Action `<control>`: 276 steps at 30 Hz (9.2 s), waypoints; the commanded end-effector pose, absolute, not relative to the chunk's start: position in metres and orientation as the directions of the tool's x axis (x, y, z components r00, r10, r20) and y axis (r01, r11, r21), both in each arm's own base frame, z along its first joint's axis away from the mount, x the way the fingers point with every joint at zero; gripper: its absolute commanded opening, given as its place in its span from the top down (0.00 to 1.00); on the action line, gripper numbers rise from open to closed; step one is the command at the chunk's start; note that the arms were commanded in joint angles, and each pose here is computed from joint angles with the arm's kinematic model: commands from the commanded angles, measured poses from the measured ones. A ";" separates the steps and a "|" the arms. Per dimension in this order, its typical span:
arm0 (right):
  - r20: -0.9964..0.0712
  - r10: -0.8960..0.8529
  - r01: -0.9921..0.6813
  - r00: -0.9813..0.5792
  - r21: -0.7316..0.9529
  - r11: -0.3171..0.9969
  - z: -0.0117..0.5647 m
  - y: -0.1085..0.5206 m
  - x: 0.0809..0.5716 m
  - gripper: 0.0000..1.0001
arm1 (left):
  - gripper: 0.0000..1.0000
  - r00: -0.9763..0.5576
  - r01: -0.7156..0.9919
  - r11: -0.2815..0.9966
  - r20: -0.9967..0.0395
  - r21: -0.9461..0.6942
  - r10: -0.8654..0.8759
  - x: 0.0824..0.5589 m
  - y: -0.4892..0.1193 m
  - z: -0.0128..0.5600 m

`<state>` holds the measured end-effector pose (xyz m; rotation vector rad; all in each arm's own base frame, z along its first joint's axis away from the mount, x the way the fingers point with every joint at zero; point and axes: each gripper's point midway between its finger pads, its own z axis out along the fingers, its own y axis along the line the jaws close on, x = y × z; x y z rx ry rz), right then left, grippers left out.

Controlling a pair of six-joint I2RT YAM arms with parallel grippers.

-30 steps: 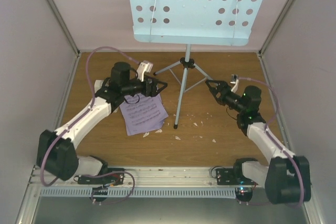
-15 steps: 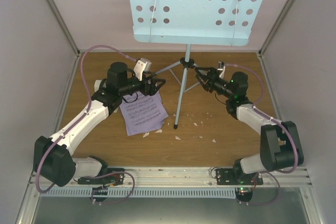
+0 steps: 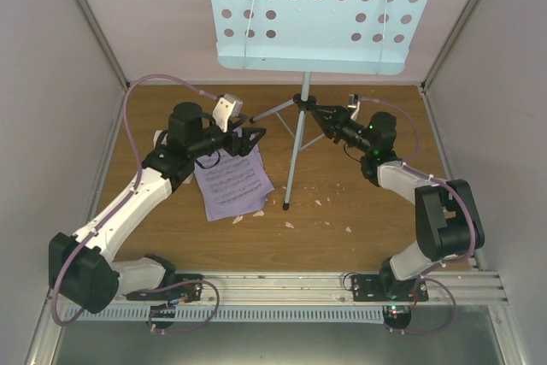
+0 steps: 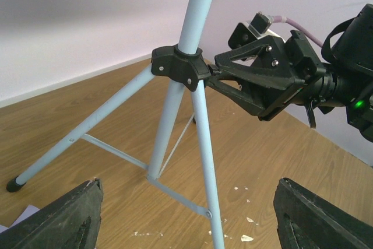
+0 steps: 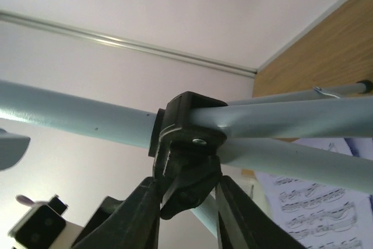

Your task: Pack up the instrument practice props

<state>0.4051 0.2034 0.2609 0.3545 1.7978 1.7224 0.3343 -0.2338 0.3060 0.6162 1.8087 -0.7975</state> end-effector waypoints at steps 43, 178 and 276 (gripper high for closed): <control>-0.862 -0.485 -0.513 0.146 -0.485 0.708 0.279 0.164 0.405 0.94 | 0.19 -0.321 0.728 0.656 -0.944 -0.199 0.070 0.336 -0.236 0.301; -0.935 0.278 -0.249 -0.221 0.330 0.911 0.267 0.128 0.421 0.99 | 0.18 -0.293 0.719 0.676 -0.952 -0.160 0.087 0.333 -0.234 0.309; -0.978 0.179 -0.986 -0.106 0.127 0.111 0.387 0.168 0.424 1.00 | 1.00 -0.444 0.846 0.382 -0.888 -0.371 0.120 0.381 -0.414 0.204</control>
